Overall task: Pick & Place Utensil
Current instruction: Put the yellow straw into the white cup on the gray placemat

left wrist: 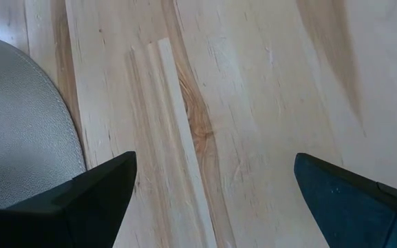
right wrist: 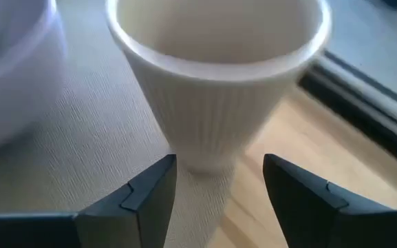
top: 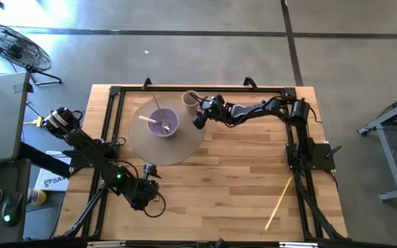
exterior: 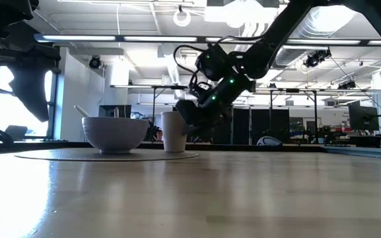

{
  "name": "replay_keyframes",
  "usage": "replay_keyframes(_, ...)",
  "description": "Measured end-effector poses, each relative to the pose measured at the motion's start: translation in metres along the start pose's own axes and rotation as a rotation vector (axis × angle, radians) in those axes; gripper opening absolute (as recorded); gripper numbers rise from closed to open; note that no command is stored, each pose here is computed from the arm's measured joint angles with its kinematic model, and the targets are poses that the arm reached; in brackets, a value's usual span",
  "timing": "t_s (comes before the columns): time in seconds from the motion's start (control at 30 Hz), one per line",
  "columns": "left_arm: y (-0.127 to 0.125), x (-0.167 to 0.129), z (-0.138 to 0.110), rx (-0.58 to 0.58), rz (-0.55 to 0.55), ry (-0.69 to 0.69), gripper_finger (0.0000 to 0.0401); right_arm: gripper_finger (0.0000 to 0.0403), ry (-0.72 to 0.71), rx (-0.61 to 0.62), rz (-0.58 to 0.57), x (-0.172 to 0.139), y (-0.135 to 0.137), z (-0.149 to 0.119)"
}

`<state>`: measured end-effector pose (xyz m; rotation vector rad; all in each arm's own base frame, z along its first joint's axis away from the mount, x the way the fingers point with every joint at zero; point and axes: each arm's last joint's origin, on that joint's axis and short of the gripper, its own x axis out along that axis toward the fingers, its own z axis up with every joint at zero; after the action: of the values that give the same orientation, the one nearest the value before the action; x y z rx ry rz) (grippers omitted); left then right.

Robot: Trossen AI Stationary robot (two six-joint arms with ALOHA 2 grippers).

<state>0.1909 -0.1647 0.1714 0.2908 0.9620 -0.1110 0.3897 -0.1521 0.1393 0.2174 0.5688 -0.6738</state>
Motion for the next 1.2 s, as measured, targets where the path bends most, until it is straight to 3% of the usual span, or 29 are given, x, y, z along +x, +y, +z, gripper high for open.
replay_keyframes(0.2, 0.002, -0.003, 0.0, 0.002, 0.001, -0.005, 0.0387, 0.0211, 0.177, -0.016, -0.018, -0.035, 0.005, 0.003)
replay_keyframes(0.5, 0.008, -0.015, 0.002, -0.014, 0.022, -0.048, 0.0387, 0.0211, 0.511, 0.059, 0.001, -0.15, 0.034, -0.001)
replay_keyframes(0.77, 0.006, -0.015, 0.002, -0.014, -0.04, -0.028, 0.0387, 0.0211, 0.821, 0.314, -0.022, -0.231, 0.055, -0.024)
replay_keyframes(0.97, 0.005, -0.015, 0.002, -0.014, -0.071, -0.017, 0.0387, 0.0211, 1.034, 0.138, -0.047, -0.27, 0.072, -0.053)
replay_keyframes(1.2, 0.005, -0.015, 0.002, -0.015, -0.072, -0.02, 0.0387, 0.0211, 1.099, 0.025, -0.013, -0.302, 0.101, -0.084)
